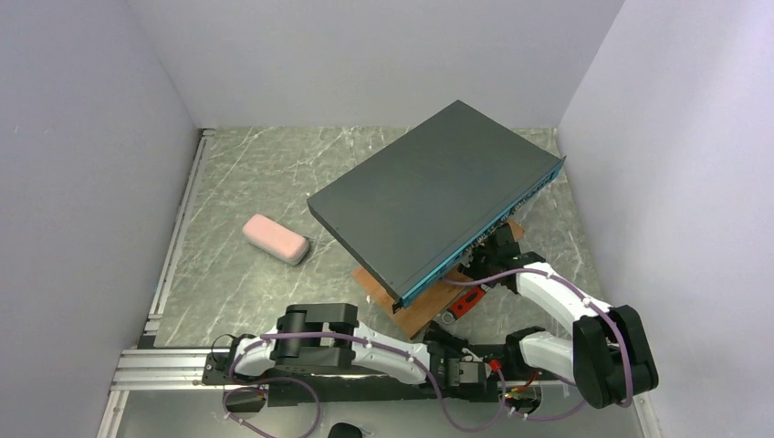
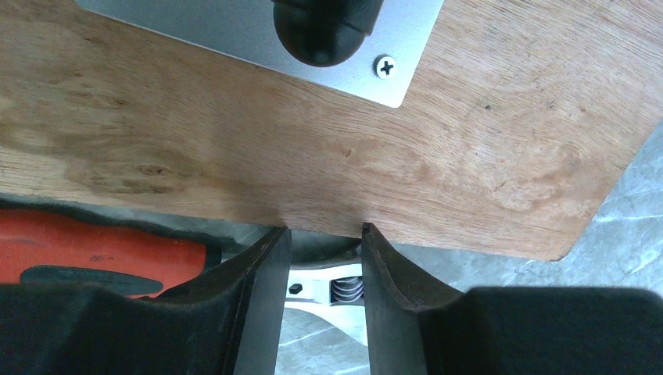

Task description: Open the umbrella

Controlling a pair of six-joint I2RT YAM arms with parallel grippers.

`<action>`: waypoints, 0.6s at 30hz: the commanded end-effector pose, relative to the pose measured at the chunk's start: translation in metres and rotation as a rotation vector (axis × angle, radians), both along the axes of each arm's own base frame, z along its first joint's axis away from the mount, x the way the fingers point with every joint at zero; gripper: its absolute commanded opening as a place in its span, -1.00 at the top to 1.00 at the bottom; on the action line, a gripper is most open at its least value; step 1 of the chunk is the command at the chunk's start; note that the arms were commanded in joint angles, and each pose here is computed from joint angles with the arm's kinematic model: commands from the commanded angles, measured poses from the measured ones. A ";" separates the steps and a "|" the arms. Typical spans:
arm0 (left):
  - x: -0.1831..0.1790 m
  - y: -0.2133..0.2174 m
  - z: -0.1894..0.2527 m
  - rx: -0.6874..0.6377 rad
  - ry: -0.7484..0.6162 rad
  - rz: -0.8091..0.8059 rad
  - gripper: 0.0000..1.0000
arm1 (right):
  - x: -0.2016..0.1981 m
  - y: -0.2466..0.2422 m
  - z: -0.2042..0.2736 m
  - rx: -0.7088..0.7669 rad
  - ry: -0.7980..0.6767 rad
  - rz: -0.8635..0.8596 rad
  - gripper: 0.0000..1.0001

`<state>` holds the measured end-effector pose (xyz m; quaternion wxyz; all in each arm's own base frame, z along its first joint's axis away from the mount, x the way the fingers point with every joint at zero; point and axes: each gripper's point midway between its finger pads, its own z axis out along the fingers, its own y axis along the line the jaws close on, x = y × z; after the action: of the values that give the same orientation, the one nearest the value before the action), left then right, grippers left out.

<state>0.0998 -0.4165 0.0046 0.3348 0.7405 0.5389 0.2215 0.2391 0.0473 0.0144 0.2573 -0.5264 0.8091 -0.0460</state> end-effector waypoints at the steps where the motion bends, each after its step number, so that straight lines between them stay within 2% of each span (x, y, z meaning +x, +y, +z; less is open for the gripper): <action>1: 0.008 0.200 -0.079 0.671 0.150 0.198 0.96 | 0.004 0.019 -0.016 0.065 0.002 0.018 0.25; 6: 0.044 0.233 -0.076 0.699 0.153 0.314 1.00 | 0.015 0.031 -0.018 0.074 0.005 0.008 0.27; 14: 0.082 0.275 -0.073 0.717 0.127 0.387 1.00 | 0.034 0.052 -0.013 0.116 -0.005 -0.022 0.28; 18: 0.097 0.271 -0.068 0.699 0.106 0.407 1.00 | 0.042 0.060 -0.008 0.131 -0.016 -0.031 0.30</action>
<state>0.1467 -0.4062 0.0011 0.3812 0.6852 0.6037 0.1439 0.2530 0.0635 0.0125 0.2343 -0.5119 0.8247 -0.0552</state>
